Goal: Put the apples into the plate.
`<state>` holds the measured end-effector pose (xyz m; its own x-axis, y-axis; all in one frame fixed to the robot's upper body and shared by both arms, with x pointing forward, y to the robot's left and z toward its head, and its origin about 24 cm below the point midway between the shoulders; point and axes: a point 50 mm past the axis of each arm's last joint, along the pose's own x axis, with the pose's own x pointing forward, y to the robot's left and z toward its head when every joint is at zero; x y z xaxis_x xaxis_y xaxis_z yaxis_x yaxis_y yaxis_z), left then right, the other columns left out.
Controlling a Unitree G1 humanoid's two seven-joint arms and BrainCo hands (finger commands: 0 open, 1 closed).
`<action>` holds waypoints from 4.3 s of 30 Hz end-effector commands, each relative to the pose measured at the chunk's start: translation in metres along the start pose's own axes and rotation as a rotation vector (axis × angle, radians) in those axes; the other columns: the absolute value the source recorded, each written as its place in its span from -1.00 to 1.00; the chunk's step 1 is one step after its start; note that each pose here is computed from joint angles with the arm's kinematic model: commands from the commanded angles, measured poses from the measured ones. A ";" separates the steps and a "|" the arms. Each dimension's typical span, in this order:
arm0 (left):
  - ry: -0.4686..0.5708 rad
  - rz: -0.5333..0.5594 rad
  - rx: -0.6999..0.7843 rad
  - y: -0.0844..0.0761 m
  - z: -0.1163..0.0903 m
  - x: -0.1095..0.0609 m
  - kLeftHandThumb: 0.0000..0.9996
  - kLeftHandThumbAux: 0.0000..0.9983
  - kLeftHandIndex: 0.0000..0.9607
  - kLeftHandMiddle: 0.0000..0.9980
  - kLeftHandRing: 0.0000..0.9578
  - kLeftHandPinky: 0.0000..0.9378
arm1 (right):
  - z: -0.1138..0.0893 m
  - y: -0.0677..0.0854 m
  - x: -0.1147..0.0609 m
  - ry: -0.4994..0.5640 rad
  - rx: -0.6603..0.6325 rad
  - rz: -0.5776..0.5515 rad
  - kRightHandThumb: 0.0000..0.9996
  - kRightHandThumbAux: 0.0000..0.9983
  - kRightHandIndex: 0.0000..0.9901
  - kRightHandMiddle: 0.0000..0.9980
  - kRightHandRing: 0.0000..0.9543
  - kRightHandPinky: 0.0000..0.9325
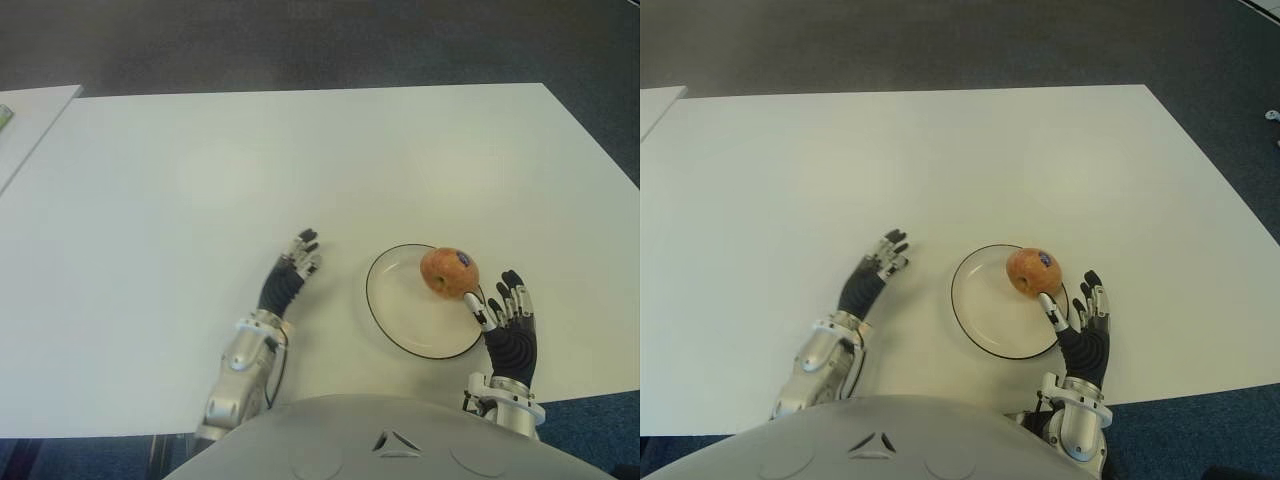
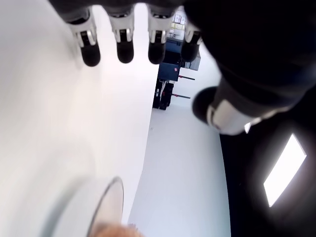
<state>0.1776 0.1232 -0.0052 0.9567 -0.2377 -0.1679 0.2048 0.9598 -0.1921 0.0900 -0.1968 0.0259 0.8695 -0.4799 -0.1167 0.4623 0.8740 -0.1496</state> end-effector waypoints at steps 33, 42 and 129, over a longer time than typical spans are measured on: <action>-0.137 0.203 -0.017 0.035 -0.006 0.004 -0.78 0.34 -0.90 -0.98 -0.98 -0.95 | -0.018 -0.010 0.001 0.071 0.047 0.022 -0.98 0.07 -0.97 -0.83 -0.92 -1.00; -0.133 0.264 -0.022 0.035 -0.012 0.002 -0.81 0.30 -0.92 -1.00 -0.99 -0.97 | -0.018 -0.011 0.011 0.065 0.055 0.052 -0.95 0.06 -0.97 -0.82 -0.93 -1.00; -0.104 0.245 0.028 0.006 -0.019 -0.062 -0.92 0.11 -0.93 -0.99 -1.00 -1.00 | 0.017 -0.018 0.093 -0.024 -0.120 0.345 -1.00 0.17 -1.00 -0.90 -0.96 -0.99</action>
<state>0.1163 0.1424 -0.0138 0.9955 0.0293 -0.0899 -0.0400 0.9921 -0.1192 0.1626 -0.2580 0.0378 0.9698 -0.1855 -0.1583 0.1490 0.9646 -0.2174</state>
